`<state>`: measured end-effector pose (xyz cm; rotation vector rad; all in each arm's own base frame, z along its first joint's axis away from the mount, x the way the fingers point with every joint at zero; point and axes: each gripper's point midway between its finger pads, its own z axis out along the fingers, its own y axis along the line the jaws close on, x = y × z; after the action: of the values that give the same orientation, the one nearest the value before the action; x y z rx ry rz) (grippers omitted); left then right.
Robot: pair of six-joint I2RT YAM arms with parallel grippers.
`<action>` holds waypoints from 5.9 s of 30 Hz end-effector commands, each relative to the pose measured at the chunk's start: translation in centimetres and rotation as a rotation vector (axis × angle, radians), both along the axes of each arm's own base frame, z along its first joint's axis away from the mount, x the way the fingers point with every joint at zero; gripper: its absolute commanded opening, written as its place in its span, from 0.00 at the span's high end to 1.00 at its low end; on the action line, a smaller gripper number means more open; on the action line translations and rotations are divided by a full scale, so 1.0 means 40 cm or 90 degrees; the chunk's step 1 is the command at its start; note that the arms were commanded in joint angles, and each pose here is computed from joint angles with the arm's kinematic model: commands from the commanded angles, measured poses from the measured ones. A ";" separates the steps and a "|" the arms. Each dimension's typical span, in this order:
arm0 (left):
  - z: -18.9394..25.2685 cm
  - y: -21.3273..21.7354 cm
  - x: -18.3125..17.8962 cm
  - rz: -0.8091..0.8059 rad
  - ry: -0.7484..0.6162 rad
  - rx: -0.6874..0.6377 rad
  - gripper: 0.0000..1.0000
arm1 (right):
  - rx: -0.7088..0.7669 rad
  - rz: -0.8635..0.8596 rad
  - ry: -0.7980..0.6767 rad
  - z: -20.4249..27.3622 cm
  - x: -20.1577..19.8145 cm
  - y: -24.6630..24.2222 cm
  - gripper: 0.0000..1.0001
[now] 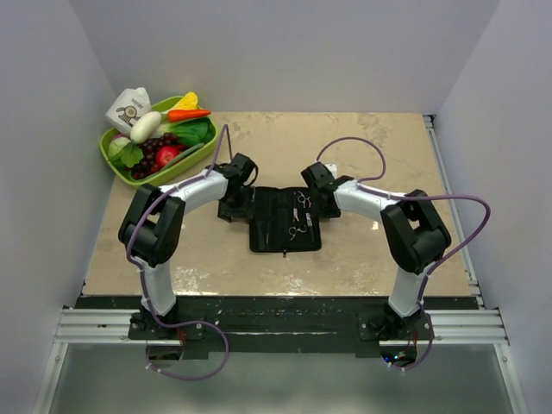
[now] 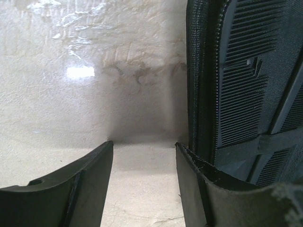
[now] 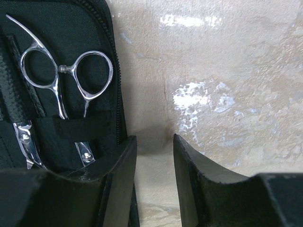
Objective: Sort the hair-cutting tools
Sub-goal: Close the hairdressing tool bag at the center of the board, then pick up the hairdressing tool bag at the center of the board.
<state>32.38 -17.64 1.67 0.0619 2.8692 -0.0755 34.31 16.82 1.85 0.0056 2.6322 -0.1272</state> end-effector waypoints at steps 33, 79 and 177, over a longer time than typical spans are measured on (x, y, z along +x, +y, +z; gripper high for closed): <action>0.242 -0.387 0.084 -0.158 -0.118 -0.338 0.41 | 0.124 0.101 0.138 -0.110 -0.095 0.101 0.63; 0.061 -0.486 0.001 -0.228 -0.062 -0.405 0.44 | 0.114 0.049 -0.025 0.207 -0.056 0.040 0.48; -0.076 -0.333 -0.075 -0.221 0.002 -0.583 0.33 | 0.073 0.022 0.159 -0.108 -0.268 -0.019 0.50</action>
<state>32.65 -30.79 3.63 0.3610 2.3882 -1.3509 30.44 20.79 2.57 0.0341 2.6158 0.2889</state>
